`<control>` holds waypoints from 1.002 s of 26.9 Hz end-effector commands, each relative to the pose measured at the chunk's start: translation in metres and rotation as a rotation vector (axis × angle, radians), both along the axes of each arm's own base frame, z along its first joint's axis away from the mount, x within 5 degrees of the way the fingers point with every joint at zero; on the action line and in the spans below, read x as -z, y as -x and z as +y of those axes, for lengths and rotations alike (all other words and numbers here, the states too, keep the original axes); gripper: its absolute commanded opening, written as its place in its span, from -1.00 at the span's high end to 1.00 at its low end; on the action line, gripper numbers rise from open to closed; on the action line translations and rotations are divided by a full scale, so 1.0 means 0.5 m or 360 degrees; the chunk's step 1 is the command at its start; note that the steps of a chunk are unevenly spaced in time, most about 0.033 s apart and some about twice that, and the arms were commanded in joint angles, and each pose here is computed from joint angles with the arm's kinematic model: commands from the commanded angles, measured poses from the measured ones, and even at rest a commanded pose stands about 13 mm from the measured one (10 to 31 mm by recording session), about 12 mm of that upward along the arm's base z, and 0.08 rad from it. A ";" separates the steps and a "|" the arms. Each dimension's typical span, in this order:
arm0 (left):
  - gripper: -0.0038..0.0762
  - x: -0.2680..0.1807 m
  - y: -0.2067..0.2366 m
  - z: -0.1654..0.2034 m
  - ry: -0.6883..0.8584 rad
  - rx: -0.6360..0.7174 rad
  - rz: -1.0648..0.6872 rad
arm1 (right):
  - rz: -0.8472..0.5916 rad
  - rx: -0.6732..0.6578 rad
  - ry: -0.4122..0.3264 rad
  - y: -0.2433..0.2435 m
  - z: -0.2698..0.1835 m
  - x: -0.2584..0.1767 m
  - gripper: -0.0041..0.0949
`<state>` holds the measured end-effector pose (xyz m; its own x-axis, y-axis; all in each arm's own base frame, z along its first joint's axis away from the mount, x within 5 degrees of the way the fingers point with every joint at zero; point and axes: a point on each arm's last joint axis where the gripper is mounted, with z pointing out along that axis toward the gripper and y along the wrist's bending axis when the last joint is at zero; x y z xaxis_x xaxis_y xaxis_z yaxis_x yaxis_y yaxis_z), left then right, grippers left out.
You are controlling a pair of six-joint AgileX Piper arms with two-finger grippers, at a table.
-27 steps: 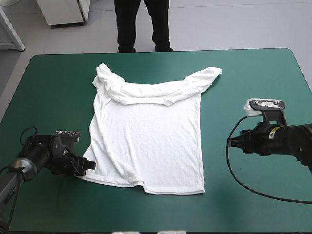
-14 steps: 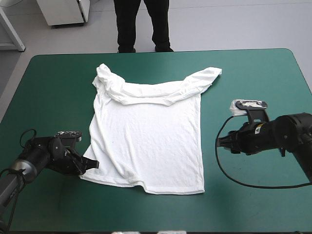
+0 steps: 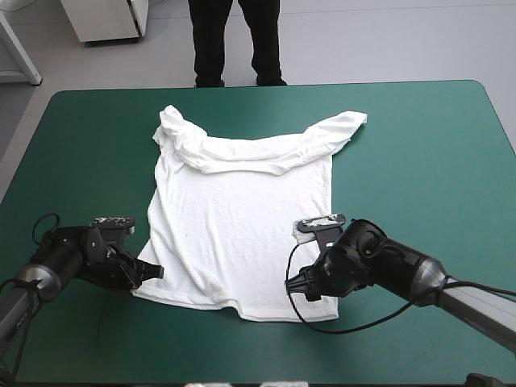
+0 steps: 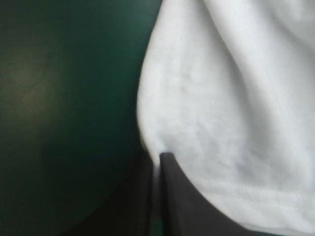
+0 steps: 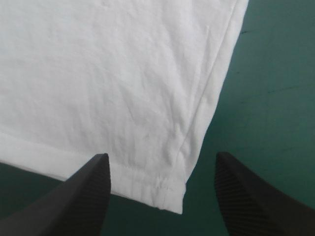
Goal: Fold the cloth
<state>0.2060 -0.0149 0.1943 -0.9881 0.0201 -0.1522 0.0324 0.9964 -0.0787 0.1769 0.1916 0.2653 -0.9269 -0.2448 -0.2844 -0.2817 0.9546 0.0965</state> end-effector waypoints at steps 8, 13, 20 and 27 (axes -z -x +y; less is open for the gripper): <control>0.93 0.041 0.010 0.004 -0.0039 0.0020 0.0113 | 0.0055 0.0065 -0.0023 0.012 -0.007 0.063 -0.23; 0.93 0.038 0.007 -0.001 0.0007 0.0010 0.0098 | 0.0089 0.0087 -0.0046 0.019 -0.009 0.102 -0.06; 0.93 0.037 0.007 -0.007 0.0060 -0.0009 0.0106 | 0.0355 0.0039 0.0055 0.019 0.017 0.185 0.66; 0.93 0.009 0.003 -0.013 0.0110 0.0028 0.0146 | 0.0246 0.0016 0.0162 0.014 -0.002 0.141 0.95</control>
<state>0.2082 -0.0160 0.1960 -0.9885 0.0383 -0.1462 0.0537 0.9933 -0.1023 0.1723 0.1952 0.2024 -0.9568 -0.2631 -0.1239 -0.2740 0.9584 0.0802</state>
